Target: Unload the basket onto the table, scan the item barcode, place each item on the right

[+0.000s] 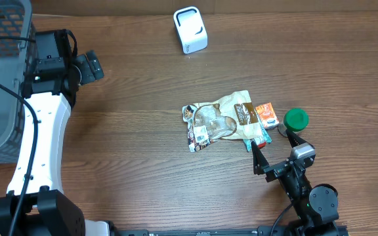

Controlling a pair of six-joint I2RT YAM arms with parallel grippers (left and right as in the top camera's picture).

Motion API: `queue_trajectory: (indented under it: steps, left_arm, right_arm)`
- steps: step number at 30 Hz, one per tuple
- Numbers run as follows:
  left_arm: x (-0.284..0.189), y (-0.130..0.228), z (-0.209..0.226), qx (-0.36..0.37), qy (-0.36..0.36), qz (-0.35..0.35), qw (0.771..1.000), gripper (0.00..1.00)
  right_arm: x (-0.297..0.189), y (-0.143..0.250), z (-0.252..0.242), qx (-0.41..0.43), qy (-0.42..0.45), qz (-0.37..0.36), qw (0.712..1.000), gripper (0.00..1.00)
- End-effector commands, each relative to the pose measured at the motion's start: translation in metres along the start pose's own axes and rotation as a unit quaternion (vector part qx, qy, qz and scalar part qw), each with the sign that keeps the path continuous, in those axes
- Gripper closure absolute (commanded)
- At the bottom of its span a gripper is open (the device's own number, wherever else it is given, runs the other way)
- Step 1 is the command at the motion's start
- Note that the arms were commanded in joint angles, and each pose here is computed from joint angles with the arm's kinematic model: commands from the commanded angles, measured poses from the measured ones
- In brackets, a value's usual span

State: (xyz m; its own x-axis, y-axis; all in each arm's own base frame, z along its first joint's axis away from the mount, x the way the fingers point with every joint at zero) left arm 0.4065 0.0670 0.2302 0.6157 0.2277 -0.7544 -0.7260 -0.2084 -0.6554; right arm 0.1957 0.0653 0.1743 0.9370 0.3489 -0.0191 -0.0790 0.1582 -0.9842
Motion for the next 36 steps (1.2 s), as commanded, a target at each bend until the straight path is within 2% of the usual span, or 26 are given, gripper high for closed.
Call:
queue_trajectory:
  steps: [1,27,31,36]
  left_arm:
    - [-0.002,-0.004,-0.001,0.008,0.002,-0.006,1.000,0.00]
    - [-0.002,-0.004,-0.001,0.008,0.002,-0.006,1.000,0.00]
    - [-0.015,-0.007,0.000,0.006,0.003,-0.018,1.000,0.00]
    - [-0.067,-0.011,0.000,0.008,0.015,-0.053,0.998,0.00]
  right_arm:
    - [0.000,0.002,-0.001,0.002,0.000,-0.001,1.000,0.00]
    - [0.000,0.002,-0.001,0.002,0.000,-0.001,1.000,0.00]
    - [0.000,0.002,-0.001,0.002,0.000,-0.001,1.000,0.00]
    - [0.000,0.002,-0.001,0.002,0.000,-0.001,1.000,0.00]
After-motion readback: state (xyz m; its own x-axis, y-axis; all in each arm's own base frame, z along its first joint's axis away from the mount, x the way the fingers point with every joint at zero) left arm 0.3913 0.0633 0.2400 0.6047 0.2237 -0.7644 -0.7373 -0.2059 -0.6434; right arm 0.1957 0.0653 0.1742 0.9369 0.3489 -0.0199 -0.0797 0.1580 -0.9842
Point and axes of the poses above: each gripper's point midway between its finger pads, its own x axis out along the fingers, its own z axis along the line the jaws close on, y = z × x, the point moved 4 cm from there along -x, back along the fingers, and after that the axes turned 6 degrees about x, right-handed, at the moved point
